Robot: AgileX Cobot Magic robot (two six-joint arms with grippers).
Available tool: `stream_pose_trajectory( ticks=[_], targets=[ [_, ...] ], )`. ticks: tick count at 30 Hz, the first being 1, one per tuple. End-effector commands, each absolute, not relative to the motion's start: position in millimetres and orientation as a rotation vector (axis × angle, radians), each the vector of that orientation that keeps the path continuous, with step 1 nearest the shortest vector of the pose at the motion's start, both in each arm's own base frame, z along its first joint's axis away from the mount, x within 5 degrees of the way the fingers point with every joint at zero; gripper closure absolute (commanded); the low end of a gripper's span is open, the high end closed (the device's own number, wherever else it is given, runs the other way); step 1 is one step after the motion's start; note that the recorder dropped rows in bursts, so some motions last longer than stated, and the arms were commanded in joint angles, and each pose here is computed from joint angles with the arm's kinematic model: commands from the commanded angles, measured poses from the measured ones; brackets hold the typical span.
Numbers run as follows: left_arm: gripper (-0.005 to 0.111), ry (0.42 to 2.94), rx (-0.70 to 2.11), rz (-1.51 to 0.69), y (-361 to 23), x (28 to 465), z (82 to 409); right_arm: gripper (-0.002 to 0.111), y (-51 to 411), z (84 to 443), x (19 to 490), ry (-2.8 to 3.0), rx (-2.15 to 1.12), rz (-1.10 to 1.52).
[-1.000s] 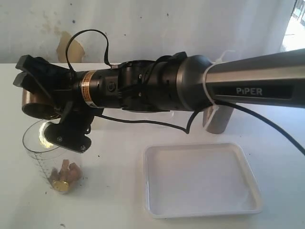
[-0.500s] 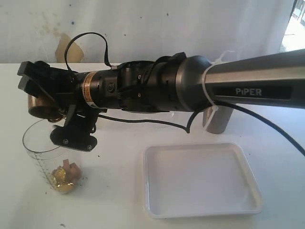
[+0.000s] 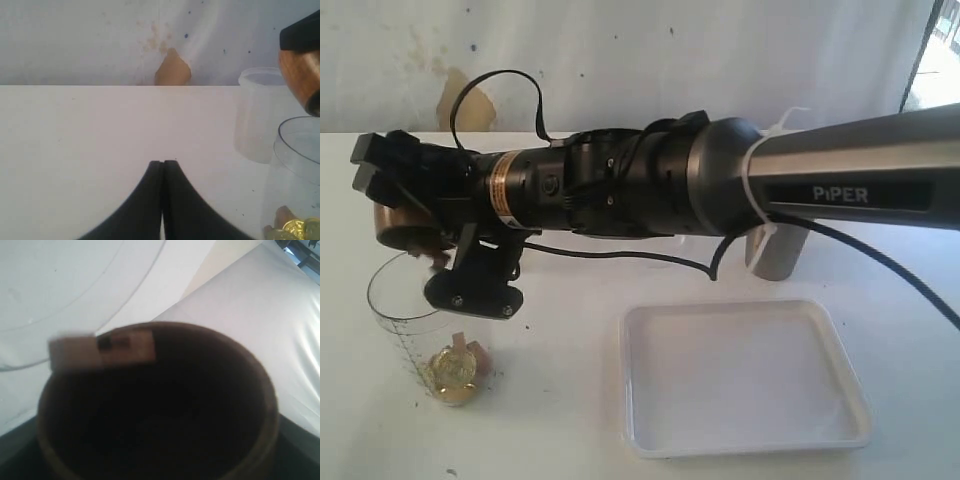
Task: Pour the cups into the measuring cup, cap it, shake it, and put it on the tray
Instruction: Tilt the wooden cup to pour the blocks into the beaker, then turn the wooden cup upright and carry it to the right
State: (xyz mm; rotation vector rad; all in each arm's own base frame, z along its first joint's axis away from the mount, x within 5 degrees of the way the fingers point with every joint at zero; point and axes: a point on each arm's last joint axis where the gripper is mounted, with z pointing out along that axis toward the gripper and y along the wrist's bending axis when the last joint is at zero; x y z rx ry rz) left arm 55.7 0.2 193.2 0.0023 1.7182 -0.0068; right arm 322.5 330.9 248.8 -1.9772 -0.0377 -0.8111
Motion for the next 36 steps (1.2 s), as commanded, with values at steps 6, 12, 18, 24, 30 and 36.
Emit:
stream_pose_trajectory(
  ticks=[6, 12, 18, 24, 30, 36],
  targets=[
    [0.107, 1.716, 0.002, -0.009, 0, 56, 192, 0.108, 331, 257, 321, -0.084, -1.969, -0.855],
    [0.107, 1.716, 0.002, -0.009, 0, 56, 192, 0.108, 332, 257, 320, 0.031, -1.946, -0.771],
    [0.107, 1.716, 0.002, -0.009, 0, 56, 192, 0.108, 332, 260, 319, 0.303, -1.874, -0.567],
    [0.107, 1.716, 0.002, -0.009, 0, 56, 192, 0.108, 331, 264, 318, 0.423, -1.822, -0.471],
    [0.107, 1.716, 0.002, -0.009, 0, 56, 192, 0.108, 326, 280, 317, 0.587, -1.714, -0.327],
    [0.107, 1.716, 0.002, -0.009, 0, 56, 192, 0.108, 321, 299, 314, 0.675, -1.543, -0.075]
  ],
)
